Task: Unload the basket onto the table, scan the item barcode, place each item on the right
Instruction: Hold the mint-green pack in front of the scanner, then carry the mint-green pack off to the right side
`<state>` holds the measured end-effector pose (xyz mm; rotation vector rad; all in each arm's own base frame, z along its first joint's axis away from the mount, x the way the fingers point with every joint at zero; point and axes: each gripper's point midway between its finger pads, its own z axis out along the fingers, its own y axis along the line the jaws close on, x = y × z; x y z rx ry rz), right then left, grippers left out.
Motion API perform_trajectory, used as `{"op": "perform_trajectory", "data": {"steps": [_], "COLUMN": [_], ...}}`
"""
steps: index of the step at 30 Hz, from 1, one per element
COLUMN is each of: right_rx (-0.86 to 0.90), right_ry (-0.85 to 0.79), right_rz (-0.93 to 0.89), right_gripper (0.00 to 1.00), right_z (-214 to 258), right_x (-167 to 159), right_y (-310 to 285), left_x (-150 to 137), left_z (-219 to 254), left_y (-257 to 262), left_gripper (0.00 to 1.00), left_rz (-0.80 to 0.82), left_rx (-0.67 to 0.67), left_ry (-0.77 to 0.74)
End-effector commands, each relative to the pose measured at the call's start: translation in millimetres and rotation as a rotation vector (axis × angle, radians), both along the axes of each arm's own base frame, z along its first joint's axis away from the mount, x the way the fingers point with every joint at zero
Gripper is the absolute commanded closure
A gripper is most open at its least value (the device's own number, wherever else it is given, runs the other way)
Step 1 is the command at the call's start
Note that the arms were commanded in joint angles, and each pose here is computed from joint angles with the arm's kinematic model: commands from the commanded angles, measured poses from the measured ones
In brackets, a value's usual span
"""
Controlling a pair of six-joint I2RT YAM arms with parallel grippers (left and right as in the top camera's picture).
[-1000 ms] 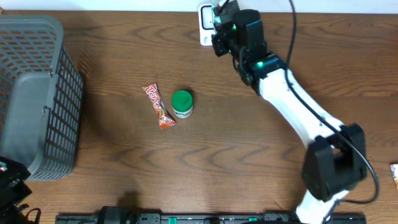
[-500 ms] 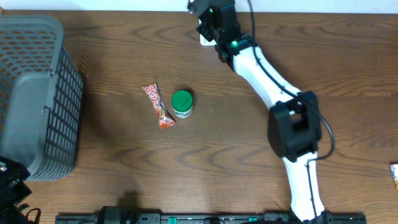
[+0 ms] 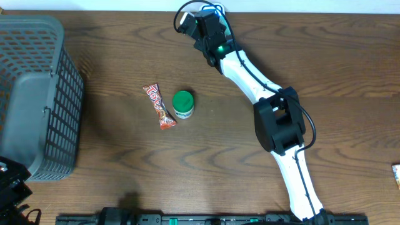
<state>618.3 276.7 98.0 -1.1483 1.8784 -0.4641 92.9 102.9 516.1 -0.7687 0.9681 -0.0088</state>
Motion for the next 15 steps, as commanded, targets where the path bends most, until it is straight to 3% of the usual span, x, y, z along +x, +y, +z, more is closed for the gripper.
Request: {"op": "perform_trajectory", "data": {"steps": [1, 5, 9, 15], "right_rx": [-0.03, -0.002, 0.006, -0.062], "right_ry": [-0.029, -0.018, 0.078, 0.317], "right_rz": [0.008, -0.04, -0.097, -0.442], "right_gripper": [0.99, 0.99, 0.99, 0.99], "right_z": [22, 62, 104, 126], "right_x": [-5, -19, -58, -127], "right_y": [8, -2, -28, -158], "left_x": [1, 1, 0, -1], "left_z": [-2, -2, 0, 2], "left_y": [1, 1, 1, 1], "left_gripper": [0.02, 0.02, 0.02, 0.02], "left_rz": [0.004, 0.004, 0.003, 0.003], "left_rx": [-0.008, -0.008, -0.009, -0.01], "left_ry": [-0.001, -0.006, -0.015, -0.027]}}
